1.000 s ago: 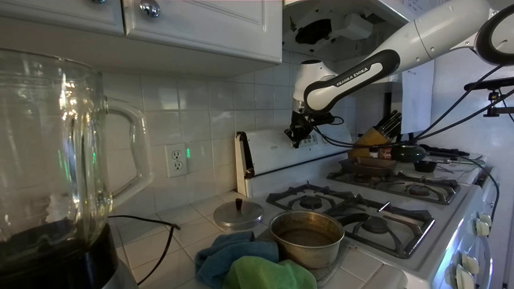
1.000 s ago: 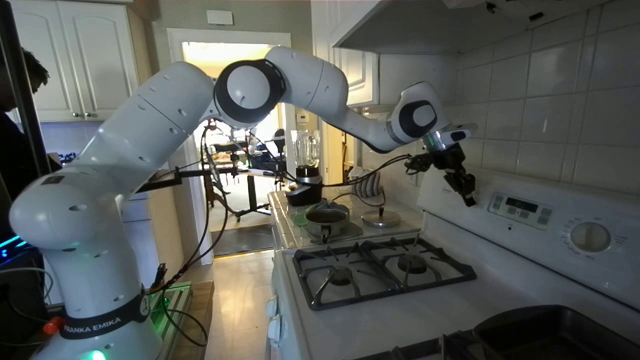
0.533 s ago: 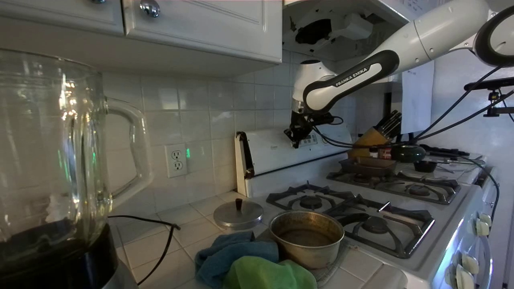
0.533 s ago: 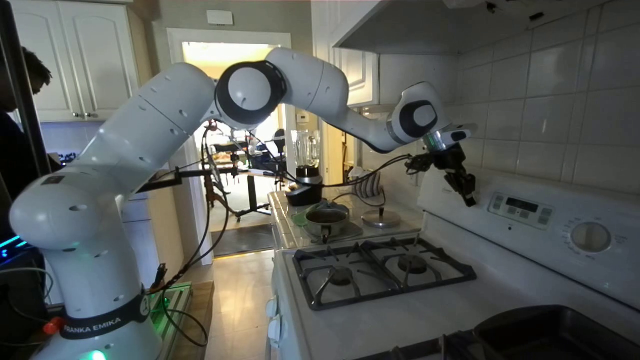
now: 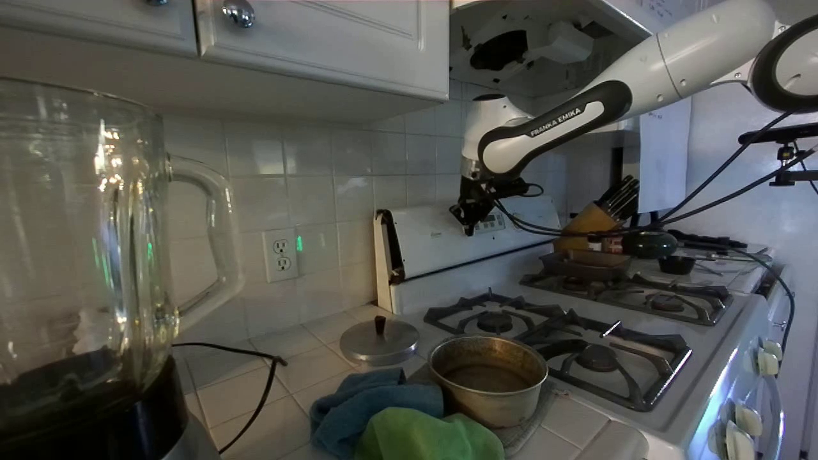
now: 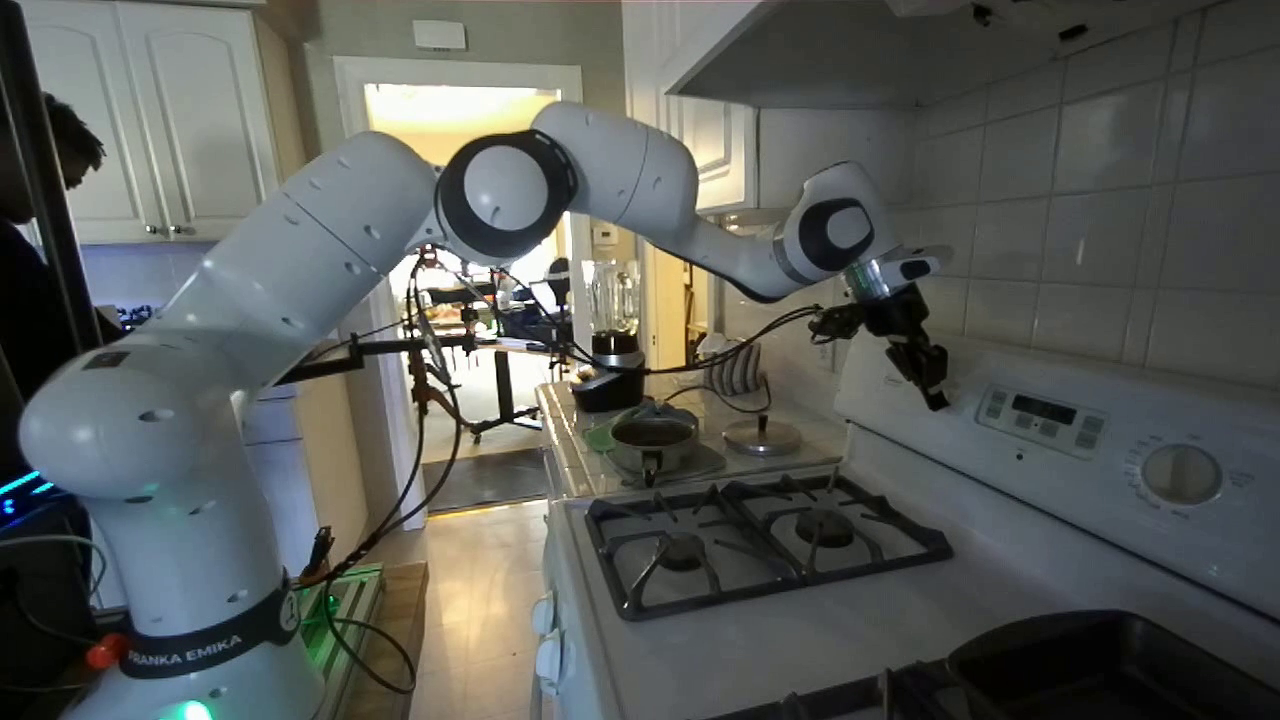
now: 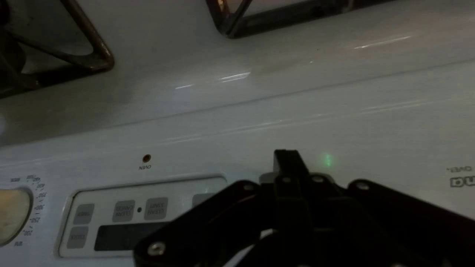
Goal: Flip a switch on the stove
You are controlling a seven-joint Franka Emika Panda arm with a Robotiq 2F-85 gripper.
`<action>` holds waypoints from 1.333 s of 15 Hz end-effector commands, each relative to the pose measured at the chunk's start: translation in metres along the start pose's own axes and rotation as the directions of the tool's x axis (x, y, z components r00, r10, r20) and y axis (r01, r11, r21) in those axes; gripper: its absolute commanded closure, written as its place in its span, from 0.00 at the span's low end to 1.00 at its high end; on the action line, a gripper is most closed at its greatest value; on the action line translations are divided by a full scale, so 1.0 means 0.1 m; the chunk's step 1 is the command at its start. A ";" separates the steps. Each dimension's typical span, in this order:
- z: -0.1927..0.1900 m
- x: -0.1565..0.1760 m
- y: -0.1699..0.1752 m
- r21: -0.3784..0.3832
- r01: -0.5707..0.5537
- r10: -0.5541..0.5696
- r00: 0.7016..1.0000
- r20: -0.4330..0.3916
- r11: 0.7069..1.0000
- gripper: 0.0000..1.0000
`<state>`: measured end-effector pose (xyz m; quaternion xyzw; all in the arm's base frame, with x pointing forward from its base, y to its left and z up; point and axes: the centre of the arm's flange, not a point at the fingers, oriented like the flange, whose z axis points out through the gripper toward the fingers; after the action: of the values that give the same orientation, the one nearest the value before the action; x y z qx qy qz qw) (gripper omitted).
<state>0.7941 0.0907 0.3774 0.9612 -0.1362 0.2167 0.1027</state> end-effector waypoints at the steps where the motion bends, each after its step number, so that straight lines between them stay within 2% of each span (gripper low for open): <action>1: -0.02 0.25 -0.13 0.032 -0.012 0.013 0.999 -0.039 0.999 1.00; 20: -0.15 0.17 -0.06 0.012 -0.002 0.003 1.000 -0.012 1.000 1.00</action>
<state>0.7955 0.0935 0.3796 0.9618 -0.1367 0.2131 0.1042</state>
